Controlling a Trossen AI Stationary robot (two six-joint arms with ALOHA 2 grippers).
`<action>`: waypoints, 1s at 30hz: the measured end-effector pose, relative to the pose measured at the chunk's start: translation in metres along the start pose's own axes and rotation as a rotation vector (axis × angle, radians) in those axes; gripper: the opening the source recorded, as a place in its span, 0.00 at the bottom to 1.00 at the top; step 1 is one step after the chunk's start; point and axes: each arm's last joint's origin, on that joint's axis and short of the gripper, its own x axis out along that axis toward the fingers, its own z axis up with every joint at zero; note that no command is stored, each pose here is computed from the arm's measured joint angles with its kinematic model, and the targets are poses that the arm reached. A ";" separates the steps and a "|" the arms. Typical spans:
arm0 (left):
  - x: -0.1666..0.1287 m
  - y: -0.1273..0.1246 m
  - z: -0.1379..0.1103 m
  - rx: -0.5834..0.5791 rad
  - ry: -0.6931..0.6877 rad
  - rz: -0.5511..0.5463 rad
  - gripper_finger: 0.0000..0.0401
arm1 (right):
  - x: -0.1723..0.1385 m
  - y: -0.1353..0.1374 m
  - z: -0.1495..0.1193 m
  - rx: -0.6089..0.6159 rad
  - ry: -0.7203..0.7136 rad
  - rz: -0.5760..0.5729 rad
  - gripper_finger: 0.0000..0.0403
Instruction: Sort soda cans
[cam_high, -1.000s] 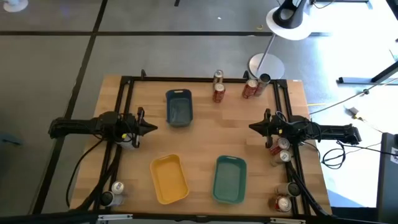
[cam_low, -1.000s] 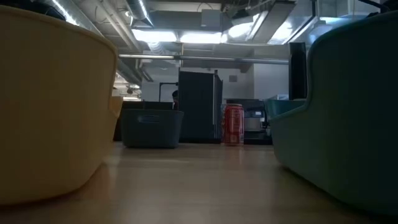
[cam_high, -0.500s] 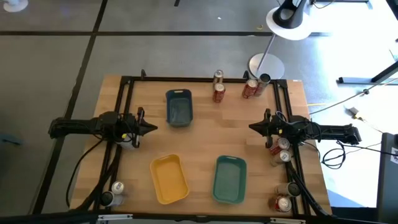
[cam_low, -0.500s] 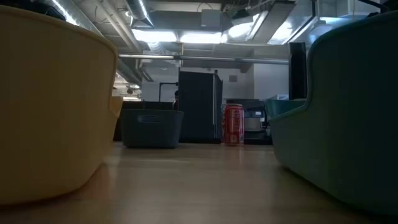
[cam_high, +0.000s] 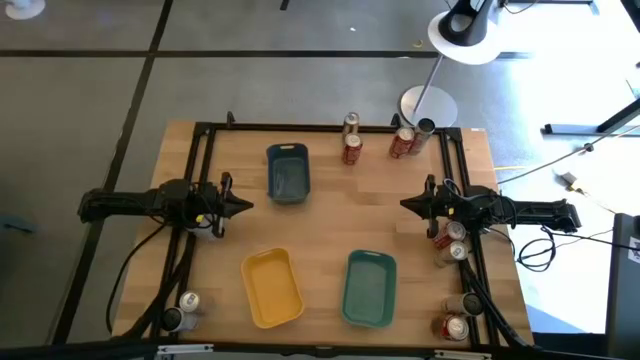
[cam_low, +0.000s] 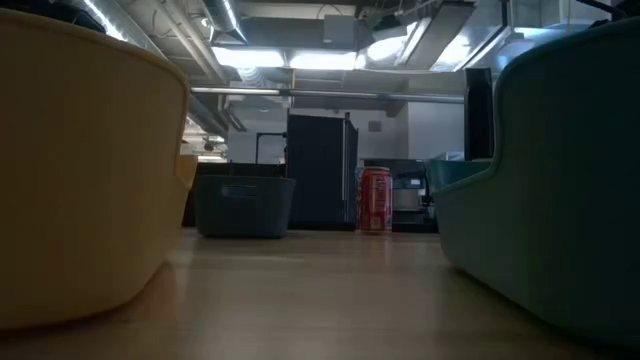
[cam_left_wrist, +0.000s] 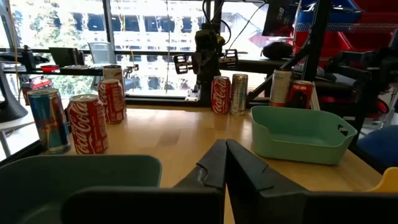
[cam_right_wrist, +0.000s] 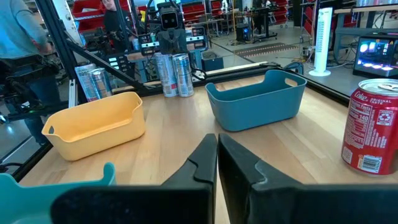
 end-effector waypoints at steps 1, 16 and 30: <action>0.000 0.000 0.000 0.000 0.000 0.000 0.00 | 0.000 0.000 0.000 0.000 0.000 0.000 0.04; 0.000 0.000 0.000 0.000 0.000 0.000 0.00 | 0.000 -0.002 0.003 -0.289 -0.022 -0.087 0.04; 0.000 0.000 0.000 -0.028 -0.005 0.000 0.00 | -0.001 -0.001 0.007 -0.188 -0.058 -0.073 0.04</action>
